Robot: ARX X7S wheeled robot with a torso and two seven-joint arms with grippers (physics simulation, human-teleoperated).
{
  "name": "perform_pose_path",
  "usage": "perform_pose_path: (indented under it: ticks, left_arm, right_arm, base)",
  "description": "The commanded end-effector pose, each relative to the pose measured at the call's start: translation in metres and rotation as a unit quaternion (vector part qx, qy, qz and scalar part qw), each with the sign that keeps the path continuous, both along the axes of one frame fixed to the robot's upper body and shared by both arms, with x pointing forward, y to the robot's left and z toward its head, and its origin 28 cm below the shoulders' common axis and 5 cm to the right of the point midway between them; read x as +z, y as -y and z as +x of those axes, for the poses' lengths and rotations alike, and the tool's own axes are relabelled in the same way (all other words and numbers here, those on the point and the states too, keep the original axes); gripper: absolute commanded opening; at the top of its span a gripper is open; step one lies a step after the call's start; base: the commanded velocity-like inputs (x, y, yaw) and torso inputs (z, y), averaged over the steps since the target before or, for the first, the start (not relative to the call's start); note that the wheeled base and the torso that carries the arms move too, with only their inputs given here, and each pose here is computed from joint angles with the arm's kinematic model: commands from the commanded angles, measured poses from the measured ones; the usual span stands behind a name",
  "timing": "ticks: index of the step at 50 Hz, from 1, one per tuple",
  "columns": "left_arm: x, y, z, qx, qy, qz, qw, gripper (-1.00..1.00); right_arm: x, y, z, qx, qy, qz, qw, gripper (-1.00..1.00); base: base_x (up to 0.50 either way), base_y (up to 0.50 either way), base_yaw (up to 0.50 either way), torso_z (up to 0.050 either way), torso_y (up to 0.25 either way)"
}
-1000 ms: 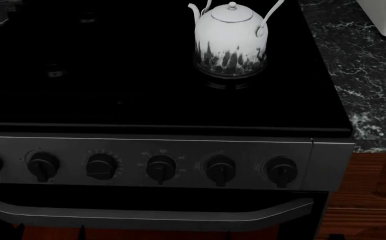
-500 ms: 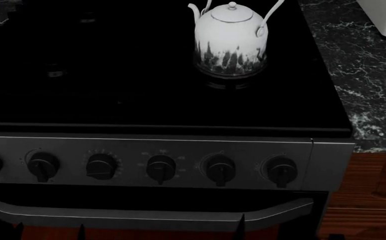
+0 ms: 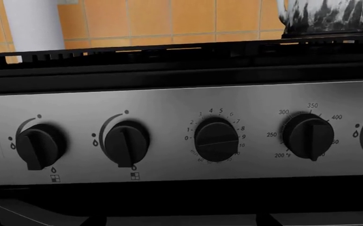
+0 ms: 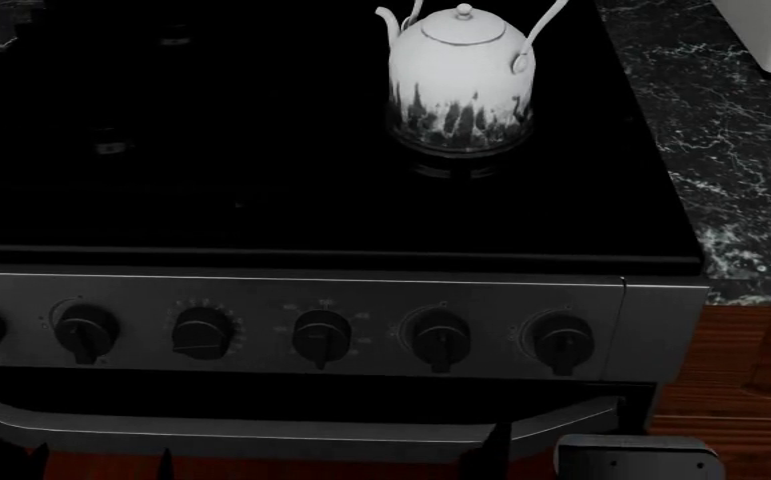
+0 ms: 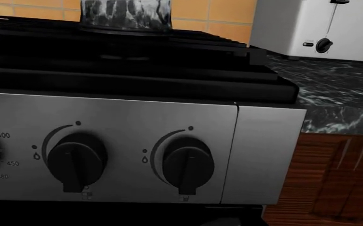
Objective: Turn on the front right burner of the stove.
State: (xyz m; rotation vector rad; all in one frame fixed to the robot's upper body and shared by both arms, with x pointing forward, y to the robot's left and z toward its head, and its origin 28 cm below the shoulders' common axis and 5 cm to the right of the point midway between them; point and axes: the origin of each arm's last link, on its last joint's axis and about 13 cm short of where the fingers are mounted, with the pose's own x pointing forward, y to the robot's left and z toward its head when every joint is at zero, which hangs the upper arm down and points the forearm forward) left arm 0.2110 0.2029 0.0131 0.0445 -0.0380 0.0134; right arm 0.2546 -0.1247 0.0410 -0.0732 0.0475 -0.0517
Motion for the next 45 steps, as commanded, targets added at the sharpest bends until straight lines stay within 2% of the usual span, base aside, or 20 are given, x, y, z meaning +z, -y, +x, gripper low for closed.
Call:
perform_pose_path:
  ticks: [1, 16, 29, 45]
  left_arm:
    - [0.0, 0.0, 0.0, -0.002, 0.002, 0.001, 1.0, 1.0]
    - [0.0, 0.0, 0.0, -0.002, 0.002, 0.001, 1.0, 1.0]
    - [0.0, 0.0, -0.001, -0.005, 0.002, 0.005, 1.0, 1.0]
    - [-0.001, 0.002, -0.002, -0.008, 0.008, 0.014, 1.0, 1.0]
  right_arm:
    - [0.002, 0.004, 0.007, -0.008, -0.006, 0.001, 1.0, 1.0]
    - [0.002, 0.004, 0.007, -0.008, -0.006, 0.001, 1.0, 1.0]
    - [0.003, 0.007, 0.029, -0.009, 0.006, -0.026, 1.0, 1.0]
    - [-0.005, 0.013, 0.054, -0.005, 0.011, -0.004, 1.0, 1.0]
  base:
    - [0.0, 0.0, 0.0, 0.0, 0.0]
    - [0.0, 0.0, 0.0, 0.0, 0.0]
    - [0.0, 0.0, 0.0, 0.0, 0.0]
    - [0.0, 0.0, 0.0, 0.0, 0.0]
